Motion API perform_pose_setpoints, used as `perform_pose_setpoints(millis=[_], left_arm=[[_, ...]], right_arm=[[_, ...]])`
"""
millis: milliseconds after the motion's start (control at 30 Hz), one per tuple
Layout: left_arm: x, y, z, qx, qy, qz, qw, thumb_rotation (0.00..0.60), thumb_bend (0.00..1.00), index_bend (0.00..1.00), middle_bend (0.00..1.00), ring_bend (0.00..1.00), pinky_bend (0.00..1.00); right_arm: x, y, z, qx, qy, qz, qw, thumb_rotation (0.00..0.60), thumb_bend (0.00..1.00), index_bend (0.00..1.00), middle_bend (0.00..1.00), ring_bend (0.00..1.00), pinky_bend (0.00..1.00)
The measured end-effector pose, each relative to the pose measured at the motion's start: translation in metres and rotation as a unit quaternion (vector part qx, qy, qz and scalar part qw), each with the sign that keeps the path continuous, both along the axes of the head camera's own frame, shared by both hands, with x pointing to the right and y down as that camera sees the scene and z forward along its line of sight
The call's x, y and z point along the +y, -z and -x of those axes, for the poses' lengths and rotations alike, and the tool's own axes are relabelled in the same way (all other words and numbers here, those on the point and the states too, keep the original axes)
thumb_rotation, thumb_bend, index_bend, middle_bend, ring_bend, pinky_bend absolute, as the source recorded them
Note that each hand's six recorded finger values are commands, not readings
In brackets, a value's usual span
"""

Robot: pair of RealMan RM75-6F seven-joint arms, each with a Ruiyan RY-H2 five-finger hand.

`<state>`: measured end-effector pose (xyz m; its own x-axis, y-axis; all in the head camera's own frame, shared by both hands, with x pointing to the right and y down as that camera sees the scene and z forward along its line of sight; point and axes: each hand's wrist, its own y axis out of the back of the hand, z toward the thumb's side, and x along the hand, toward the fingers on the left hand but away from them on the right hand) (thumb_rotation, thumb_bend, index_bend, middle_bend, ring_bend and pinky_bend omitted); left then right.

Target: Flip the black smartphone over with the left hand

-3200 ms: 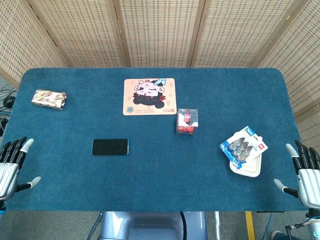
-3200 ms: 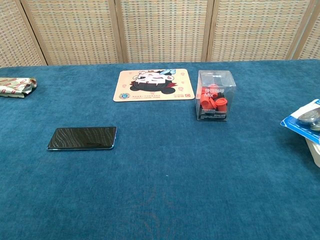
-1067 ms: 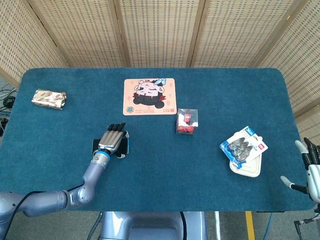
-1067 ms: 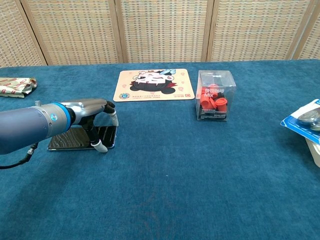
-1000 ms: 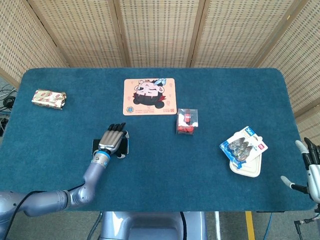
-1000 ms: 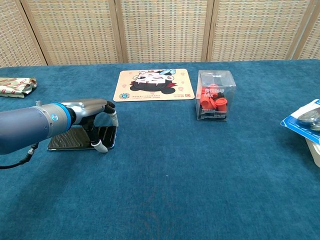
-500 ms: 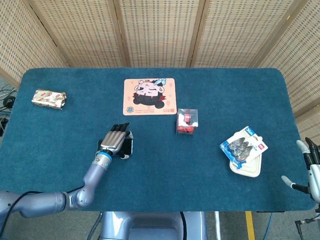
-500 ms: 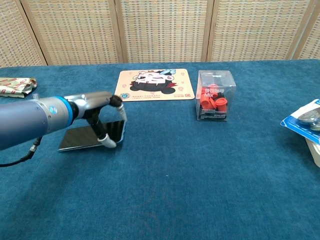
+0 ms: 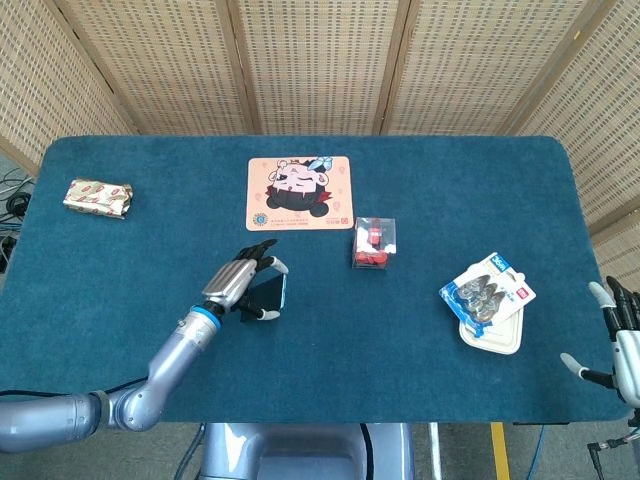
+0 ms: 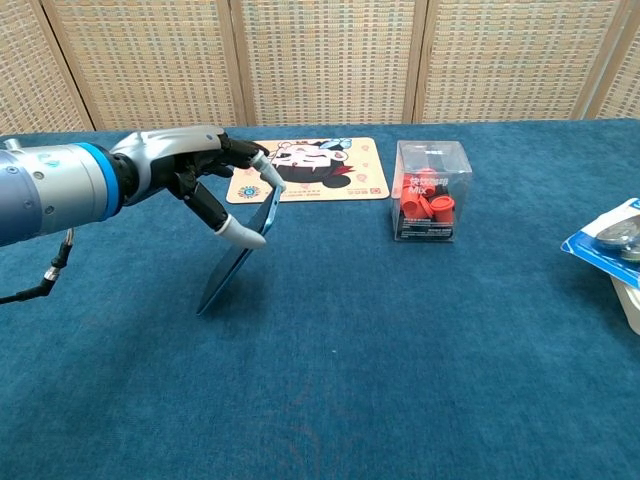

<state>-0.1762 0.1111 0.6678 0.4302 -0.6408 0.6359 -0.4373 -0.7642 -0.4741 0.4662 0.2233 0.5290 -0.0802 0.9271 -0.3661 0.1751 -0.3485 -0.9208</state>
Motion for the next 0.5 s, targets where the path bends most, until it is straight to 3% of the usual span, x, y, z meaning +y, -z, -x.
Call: perform_pose_setpoints(millis=[333, 500], left_arm=[[0.008, -0.009, 0.027, 0.102, 0.059, 0.019, 0.9928, 0.6, 0.2, 0.5, 0.0, 0.0, 0.0], [0.018, -0.02, 0.062, 0.117, 0.081, 0.012, 0.9897, 0.6, 0.16, 0.45, 0.0, 0.0, 0.0]], right_arm=[[0.001, -0.002, 0.003, 0.002, 0.005, 0.002, 1.0, 0.6, 0.0, 0.0, 0.0, 0.0, 0.0], [0.002, -0.002, 0.004, 0.002, 0.007, 0.003, 1.0, 0.6, 0.0, 0.0, 0.0, 0.0, 0.0]])
